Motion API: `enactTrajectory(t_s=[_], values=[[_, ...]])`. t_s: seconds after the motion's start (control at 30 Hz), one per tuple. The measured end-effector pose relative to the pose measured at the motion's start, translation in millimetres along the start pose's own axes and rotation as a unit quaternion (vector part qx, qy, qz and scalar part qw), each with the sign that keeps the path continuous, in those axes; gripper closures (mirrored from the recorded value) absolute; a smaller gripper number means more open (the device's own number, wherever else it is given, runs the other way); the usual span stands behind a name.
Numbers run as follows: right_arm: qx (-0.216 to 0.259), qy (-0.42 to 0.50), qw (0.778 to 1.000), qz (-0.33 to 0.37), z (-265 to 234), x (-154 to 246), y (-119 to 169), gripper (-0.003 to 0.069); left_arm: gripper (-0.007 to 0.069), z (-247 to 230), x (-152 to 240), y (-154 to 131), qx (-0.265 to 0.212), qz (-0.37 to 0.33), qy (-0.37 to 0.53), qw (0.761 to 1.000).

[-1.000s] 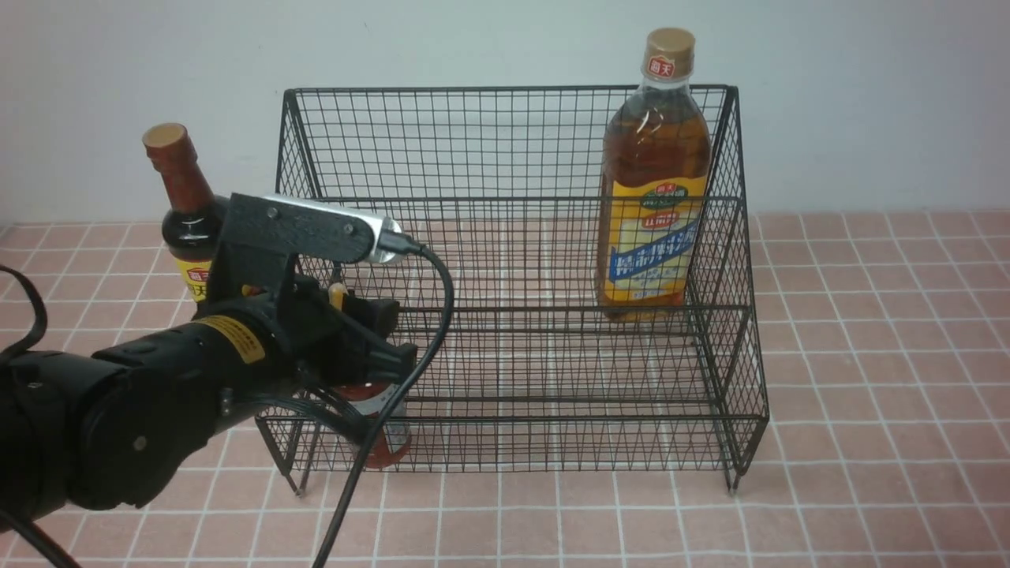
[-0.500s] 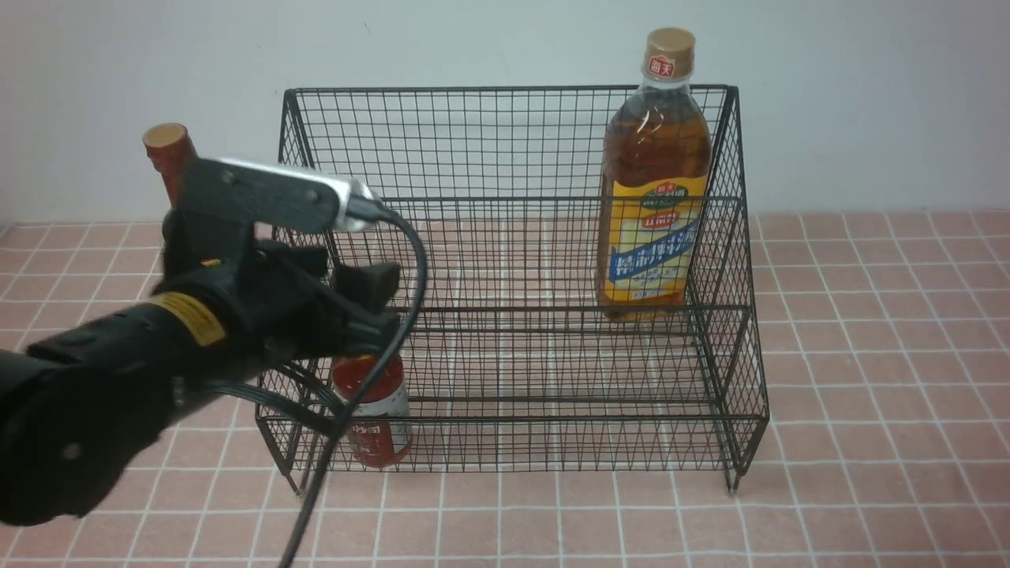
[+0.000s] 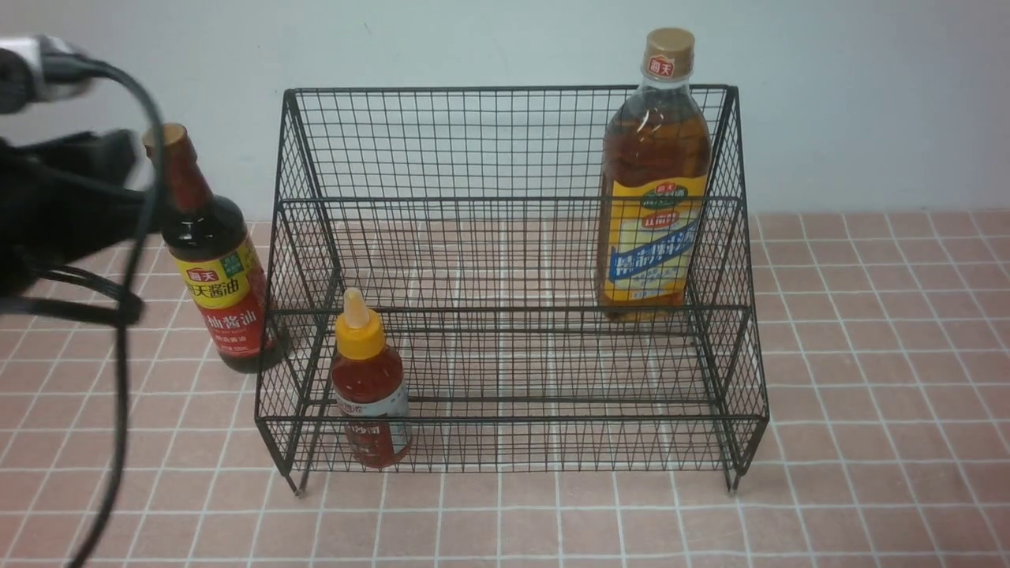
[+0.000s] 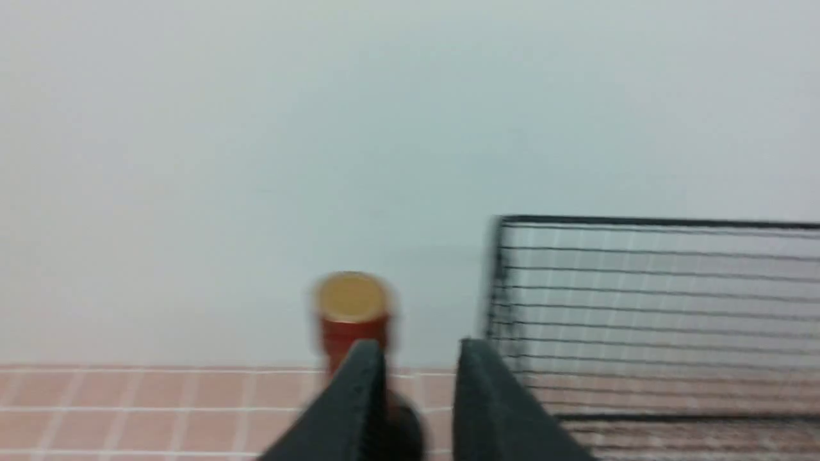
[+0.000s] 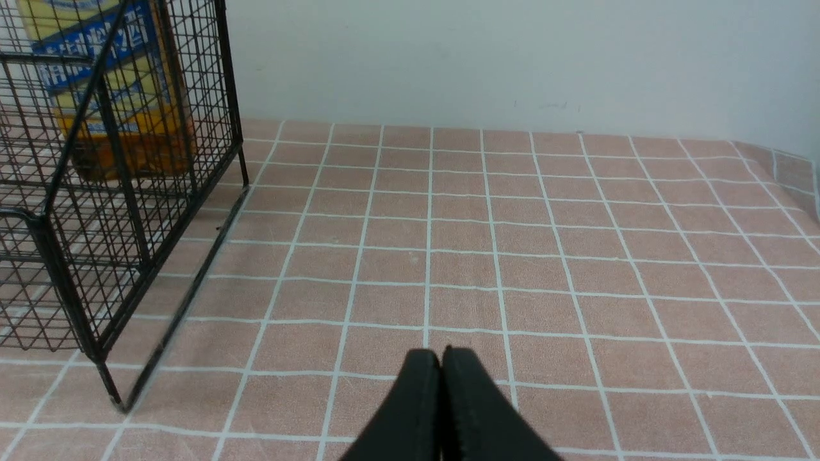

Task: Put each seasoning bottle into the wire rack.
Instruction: Use the left arm to grab the condiment bottle closest to it

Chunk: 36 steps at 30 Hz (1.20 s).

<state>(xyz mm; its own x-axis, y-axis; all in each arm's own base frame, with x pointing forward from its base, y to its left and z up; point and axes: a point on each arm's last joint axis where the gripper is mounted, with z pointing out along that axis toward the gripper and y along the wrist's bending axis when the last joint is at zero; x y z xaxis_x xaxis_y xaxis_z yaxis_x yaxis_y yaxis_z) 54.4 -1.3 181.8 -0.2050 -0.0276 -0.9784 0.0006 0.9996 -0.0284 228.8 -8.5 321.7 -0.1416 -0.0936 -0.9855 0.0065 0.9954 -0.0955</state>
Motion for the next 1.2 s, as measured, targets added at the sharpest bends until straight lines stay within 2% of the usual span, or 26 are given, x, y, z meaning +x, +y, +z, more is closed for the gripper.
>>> enactTrajectory(t_s=[0.13, 0.3, 0.4, 0.47, 0.53, 0.57, 0.6, 0.63, 0.77, 0.87, 1.2], values=[[0.000, 0.000, 1.000, 0.000, 0, 0, 0, 0.0673, 0.0577, 0, -2, 13, -0.029, -0.004, -0.008, 1.000], [0.000, 0.000, 1.000, 0.000, 0, 0, 0, 0.0673, 0.0539, 1, -7, 14, -0.031, 0.010, -0.040, 0.999], [0.000, 0.000, 1.000, 0.000, 0, 0, 0, 0.0673, 0.0456, 10, -3, 14, -0.027, 0.037, -0.044, 0.998], [0.000, 0.000, 1.000, 0.000, 0, 0, 0, 0.0673, 0.0374, 18, 3, 14, -0.024, 0.048, -0.033, 0.998], [0.000, 0.000, 1.000, 0.000, 0, 0, 0, 0.0673, 0.0337, 22, 6, 14, -0.022, 0.051, -0.029, 0.998], [0.000, 0.000, 1.000, 0.000, 0, 0, 0, 0.0673, 0.0278, 28, 11, 14, -0.020, 0.049, -0.023, 0.998], [0.000, 0.000, 1.000, 0.000, 0, 0, 0, 0.0673, 0.0264, 29, 12, 15, -0.020, 0.048, -0.022, 0.998], [0.000, 0.000, 1.000, 0.000, 0, 0, 0, 0.0673, 0.0211, 35, 16, 15, -0.019, 0.039, -0.019, 0.999], [0.000, 0.000, 1.000, 0.000, 0, 0, 0, 0.0673, 0.0121, 46, 24, 16, -0.018, 0.019, -0.016, 1.000], [0.000, 0.000, 1.000, 0.000, 0, 0, 0, 0.0673, 0.0095, 55, 33, 13, -0.009, 0.019, -0.006, 1.000], [0.000, 0.000, 1.000, 0.000, 0, 0, 0, 0.0673, 0.0092, 71, 52, 9, 0.010, 0.041, 0.014, 0.999]])
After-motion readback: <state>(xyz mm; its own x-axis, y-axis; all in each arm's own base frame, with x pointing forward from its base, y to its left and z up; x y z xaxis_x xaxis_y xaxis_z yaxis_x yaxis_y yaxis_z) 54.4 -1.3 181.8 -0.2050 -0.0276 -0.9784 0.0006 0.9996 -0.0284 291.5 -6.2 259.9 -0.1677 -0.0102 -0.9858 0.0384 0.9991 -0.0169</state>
